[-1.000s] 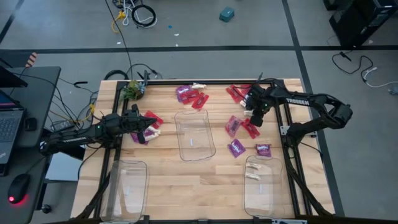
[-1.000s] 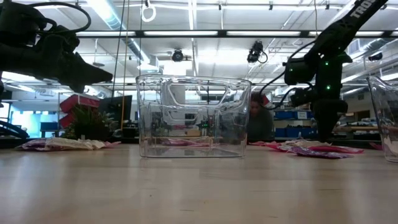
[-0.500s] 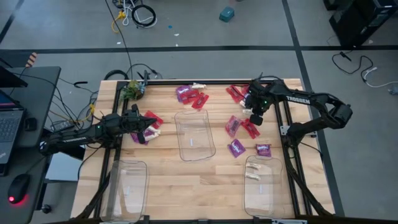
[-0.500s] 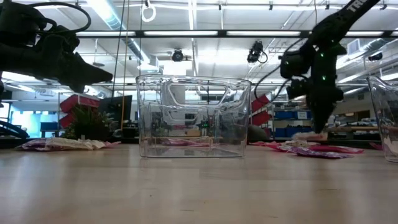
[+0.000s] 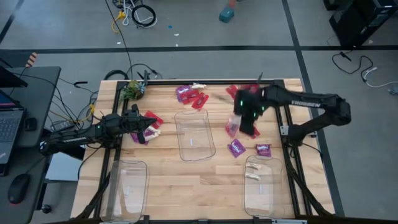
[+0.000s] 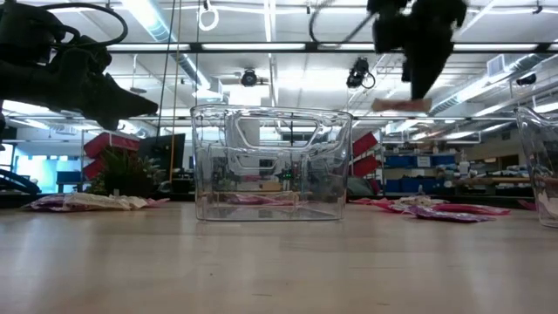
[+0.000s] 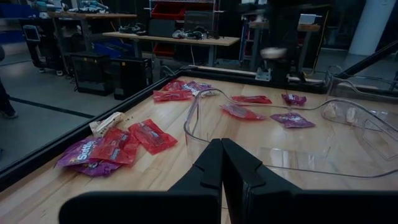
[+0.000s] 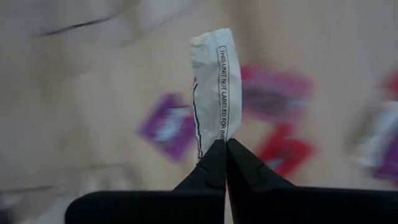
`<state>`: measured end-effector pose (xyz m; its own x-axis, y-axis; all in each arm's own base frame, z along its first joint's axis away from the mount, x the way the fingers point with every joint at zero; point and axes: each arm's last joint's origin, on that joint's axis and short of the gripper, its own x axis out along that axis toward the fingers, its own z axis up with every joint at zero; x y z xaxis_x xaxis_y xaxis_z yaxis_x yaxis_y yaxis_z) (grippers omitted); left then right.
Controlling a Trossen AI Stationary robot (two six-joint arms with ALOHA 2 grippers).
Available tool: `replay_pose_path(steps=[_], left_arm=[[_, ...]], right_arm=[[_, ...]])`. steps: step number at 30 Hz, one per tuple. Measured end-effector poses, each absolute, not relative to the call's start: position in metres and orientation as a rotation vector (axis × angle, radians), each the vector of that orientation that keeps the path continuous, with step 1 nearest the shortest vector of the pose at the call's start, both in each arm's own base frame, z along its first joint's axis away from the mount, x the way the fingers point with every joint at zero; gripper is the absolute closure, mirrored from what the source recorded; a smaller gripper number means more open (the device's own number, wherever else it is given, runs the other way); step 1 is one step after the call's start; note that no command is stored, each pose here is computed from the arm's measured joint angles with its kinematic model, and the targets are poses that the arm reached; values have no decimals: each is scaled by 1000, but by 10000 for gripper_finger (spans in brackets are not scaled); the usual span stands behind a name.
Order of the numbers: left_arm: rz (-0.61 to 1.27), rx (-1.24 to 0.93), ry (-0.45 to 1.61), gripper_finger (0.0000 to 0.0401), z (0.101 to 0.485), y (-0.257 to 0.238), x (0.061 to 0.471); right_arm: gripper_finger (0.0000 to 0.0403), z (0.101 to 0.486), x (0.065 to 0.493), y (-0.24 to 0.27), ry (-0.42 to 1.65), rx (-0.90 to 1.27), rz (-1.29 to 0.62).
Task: Sort candy
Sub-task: Put the white chocolate bar into the right transparent bin
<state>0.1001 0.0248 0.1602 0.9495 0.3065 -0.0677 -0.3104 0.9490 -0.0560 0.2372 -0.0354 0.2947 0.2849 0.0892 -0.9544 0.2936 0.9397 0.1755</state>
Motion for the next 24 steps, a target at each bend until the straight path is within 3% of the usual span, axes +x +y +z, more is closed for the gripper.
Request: replay_pose_path(steps=[11, 24], left_arm=[[314, -64, 59, 395, 160, 25, 100], [313, -64, 56, 395, 160, 25, 100]], right_arm=[[403, 290, 218, 98, 1389, 463, -139], [403, 241, 198, 168, 1550, 472, -231]])
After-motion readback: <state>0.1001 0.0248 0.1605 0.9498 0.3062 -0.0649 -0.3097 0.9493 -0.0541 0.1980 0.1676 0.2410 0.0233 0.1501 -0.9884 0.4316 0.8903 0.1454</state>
